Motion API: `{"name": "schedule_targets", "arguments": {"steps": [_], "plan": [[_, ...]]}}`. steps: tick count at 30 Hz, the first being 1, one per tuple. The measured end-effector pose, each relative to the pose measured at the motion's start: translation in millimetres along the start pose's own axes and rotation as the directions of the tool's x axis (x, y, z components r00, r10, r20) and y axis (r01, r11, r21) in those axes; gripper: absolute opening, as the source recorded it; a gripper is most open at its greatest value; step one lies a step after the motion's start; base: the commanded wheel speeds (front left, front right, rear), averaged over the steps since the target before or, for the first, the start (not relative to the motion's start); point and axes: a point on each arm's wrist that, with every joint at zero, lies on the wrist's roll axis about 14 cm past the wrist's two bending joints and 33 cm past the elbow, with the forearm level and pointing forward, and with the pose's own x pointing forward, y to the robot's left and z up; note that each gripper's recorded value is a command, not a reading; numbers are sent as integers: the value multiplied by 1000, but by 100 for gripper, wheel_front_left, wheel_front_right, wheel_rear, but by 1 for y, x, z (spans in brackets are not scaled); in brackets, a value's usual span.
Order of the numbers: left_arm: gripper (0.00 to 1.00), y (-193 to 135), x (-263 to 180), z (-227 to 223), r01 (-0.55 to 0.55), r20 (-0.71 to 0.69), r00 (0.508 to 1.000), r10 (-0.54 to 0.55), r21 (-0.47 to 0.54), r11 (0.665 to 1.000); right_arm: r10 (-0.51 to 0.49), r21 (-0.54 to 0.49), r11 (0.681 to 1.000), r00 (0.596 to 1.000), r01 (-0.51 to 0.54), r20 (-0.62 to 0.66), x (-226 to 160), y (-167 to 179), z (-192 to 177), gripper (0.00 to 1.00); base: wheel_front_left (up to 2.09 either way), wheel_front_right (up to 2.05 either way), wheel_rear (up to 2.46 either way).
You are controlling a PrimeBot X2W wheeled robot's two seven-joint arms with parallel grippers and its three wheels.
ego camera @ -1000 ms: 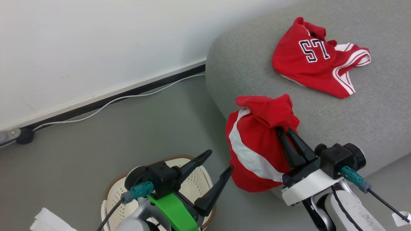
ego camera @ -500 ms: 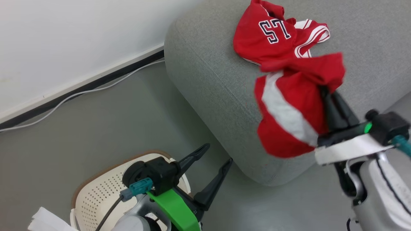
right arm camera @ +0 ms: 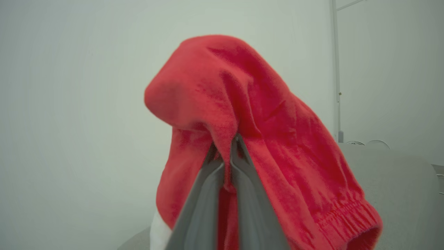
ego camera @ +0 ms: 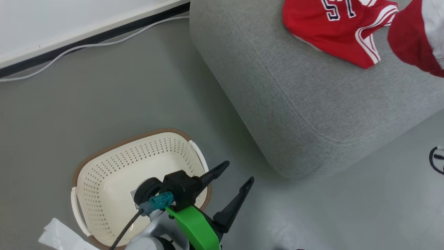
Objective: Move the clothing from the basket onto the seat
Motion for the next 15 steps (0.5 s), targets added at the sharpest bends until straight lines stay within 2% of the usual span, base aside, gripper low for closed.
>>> {"name": "schedule_targets", "arguments": {"steps": [4,9,15], "plan": [[100,19,-6,-3,-59,1,998,59,-19,998,12,26,1000,1000,-13,18,34,19,-5,0,0,0,0],[100,47,-13,-3,-130,5,991,131,-41,991,-23,39,999,998,21,59,75,18,-5,0,0,0,0],[100,100,-36,-12,-282,-24,959,281,-55,958,-67,59,996,997,65,47,106,22,-30,0,0,0,0]]}}
